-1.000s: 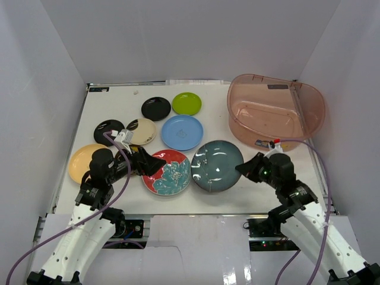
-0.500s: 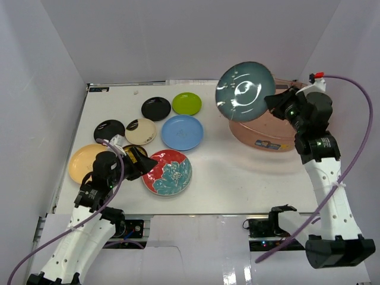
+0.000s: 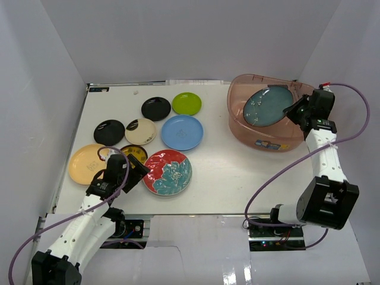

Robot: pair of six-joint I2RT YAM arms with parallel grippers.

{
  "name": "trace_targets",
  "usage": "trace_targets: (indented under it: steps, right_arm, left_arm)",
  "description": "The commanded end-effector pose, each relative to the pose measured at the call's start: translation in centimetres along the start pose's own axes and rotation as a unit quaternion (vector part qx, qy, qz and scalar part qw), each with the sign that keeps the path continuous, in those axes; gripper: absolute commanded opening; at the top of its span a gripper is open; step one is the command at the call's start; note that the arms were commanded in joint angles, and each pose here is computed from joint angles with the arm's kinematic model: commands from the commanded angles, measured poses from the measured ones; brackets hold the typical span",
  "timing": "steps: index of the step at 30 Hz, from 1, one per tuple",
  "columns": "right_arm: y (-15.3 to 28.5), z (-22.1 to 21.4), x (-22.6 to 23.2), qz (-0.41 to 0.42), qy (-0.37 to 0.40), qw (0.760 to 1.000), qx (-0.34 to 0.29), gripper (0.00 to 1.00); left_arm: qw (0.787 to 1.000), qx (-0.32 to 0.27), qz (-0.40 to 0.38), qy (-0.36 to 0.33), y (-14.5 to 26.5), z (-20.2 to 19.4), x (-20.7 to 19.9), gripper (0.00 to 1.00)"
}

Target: Place the plates into the plastic bin on the countertop

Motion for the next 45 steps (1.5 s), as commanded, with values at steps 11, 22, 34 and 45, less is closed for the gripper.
trace_targets:
  steps: [11,22,34,45]
  right_arm:
    - [-6.6,-1.9,-0.5,0.052,-0.044,0.998,-0.016,0.1]
    - [-5.0,-4.2,-1.4,0.017,-0.051,0.999,0.003,0.98]
    - [5.0,-5.3,3.7,0.161,0.005,0.985,-0.068,0.9]
    - [12.5,-22.3,9.4,0.413,0.063,0.902,0.111,0.9]
  left_arm:
    - [1.0,0.0,0.011,0.015,-4.5,-0.9,2.2,0.89]
    - [0.999,0.039,-0.031,0.004,-5.6,-2.5,3.8,0.71]
    - [0.997,0.045,-0.056,-0.001,-5.6,-3.0,4.5,0.27]
    - [0.979,0.092,-0.182,-0.032,-3.5,-3.6,1.8,0.0]
Point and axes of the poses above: each gripper's point midway between its finger pads, its own y axis back along the fingers, its own x axis along the line the jaws close on, z = x × y, the point moved 8 cm from there along y, back along the fingers, and after that the axes turned 15 degrees about y, right-handed, at the moved point
